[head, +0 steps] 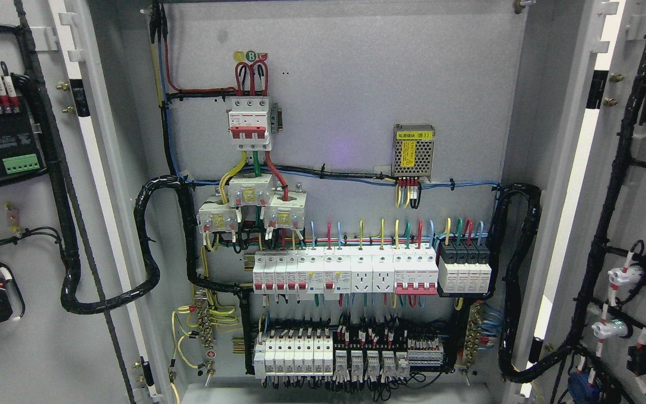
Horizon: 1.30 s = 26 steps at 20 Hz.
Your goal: Open door with both hands
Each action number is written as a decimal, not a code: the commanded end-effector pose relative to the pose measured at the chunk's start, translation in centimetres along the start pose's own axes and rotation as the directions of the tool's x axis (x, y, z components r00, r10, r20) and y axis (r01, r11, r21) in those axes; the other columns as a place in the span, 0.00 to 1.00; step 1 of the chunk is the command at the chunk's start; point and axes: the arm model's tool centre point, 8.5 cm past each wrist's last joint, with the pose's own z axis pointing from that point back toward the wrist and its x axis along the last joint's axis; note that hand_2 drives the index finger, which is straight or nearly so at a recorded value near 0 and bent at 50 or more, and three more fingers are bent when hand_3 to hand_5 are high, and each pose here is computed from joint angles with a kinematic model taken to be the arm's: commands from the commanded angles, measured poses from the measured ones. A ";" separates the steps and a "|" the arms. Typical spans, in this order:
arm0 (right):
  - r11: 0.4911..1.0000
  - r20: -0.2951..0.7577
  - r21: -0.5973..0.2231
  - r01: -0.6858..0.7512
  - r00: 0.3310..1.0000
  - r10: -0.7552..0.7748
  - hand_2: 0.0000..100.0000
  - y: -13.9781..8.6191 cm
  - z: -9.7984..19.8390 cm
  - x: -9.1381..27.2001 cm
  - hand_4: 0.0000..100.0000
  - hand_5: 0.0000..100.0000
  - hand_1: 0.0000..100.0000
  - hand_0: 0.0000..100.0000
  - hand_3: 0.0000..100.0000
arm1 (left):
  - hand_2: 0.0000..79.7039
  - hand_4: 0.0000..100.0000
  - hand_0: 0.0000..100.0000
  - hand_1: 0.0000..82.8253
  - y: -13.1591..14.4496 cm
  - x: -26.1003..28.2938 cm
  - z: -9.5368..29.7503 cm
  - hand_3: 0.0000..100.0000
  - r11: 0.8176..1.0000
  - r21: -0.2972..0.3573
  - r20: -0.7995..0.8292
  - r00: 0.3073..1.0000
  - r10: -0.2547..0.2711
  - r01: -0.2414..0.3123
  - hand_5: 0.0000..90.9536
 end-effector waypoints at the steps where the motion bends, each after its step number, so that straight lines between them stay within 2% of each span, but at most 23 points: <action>1: 0.979 -0.209 0.007 0.204 0.958 -0.198 0.00 7.7 4.5 -6.9 0.00 0.00 0.00 0.38 0.00 | 0.00 0.00 0.00 0.00 -9.9 -4.5 5.2 0.00 0.992 -0.013 -0.207 0.971 0.122 -0.127 0.00; 4: 0.972 -0.324 -0.003 0.234 0.920 -0.223 0.00 9.6 7.8 -8.9 0.00 0.00 0.00 0.38 0.00 | 0.00 0.00 0.00 0.00 -11.0 -7.5 8.1 0.00 0.989 0.008 -0.348 0.927 0.141 -0.147 0.00; 12: 0.957 -0.577 -0.150 0.249 0.764 -0.289 0.00 12.6 19.3 -10.6 0.00 0.00 0.00 0.38 0.00 | 0.00 0.00 0.00 0.00 -12.8 -12.3 15.6 0.00 0.982 0.063 -0.590 0.787 0.180 -0.177 0.00; 17: 0.949 -0.618 -0.203 0.240 0.721 -0.314 0.00 15.3 25.3 -8.1 0.00 0.00 0.00 0.38 0.00 | 0.00 0.00 0.00 0.00 -13.7 -14.5 22.4 0.00 0.976 0.106 -0.744 0.636 0.205 -0.192 0.00; 20: 0.946 -0.654 -0.238 0.220 0.684 -0.323 0.00 16.8 29.0 -7.1 0.00 0.00 0.00 0.38 0.00 | 0.00 0.00 0.00 0.00 -15.1 -15.2 26.5 0.00 0.967 0.136 -0.819 0.524 0.233 -0.217 0.00; 23: 0.948 -0.730 -0.273 0.163 0.607 -0.314 0.00 17.1 33.6 -7.2 0.00 0.00 0.00 0.38 0.00 | 0.00 0.00 0.00 0.00 -16.8 -15.8 29.5 0.00 0.961 0.147 -0.876 0.422 0.236 -0.233 0.00; 26: 0.947 -0.795 -0.298 0.122 0.518 -0.317 0.00 17.3 37.2 -7.2 0.00 0.00 0.00 0.38 0.00 | 0.00 0.00 0.00 0.00 -18.5 -16.3 32.2 0.00 0.952 0.188 -0.914 0.312 0.260 -0.243 0.00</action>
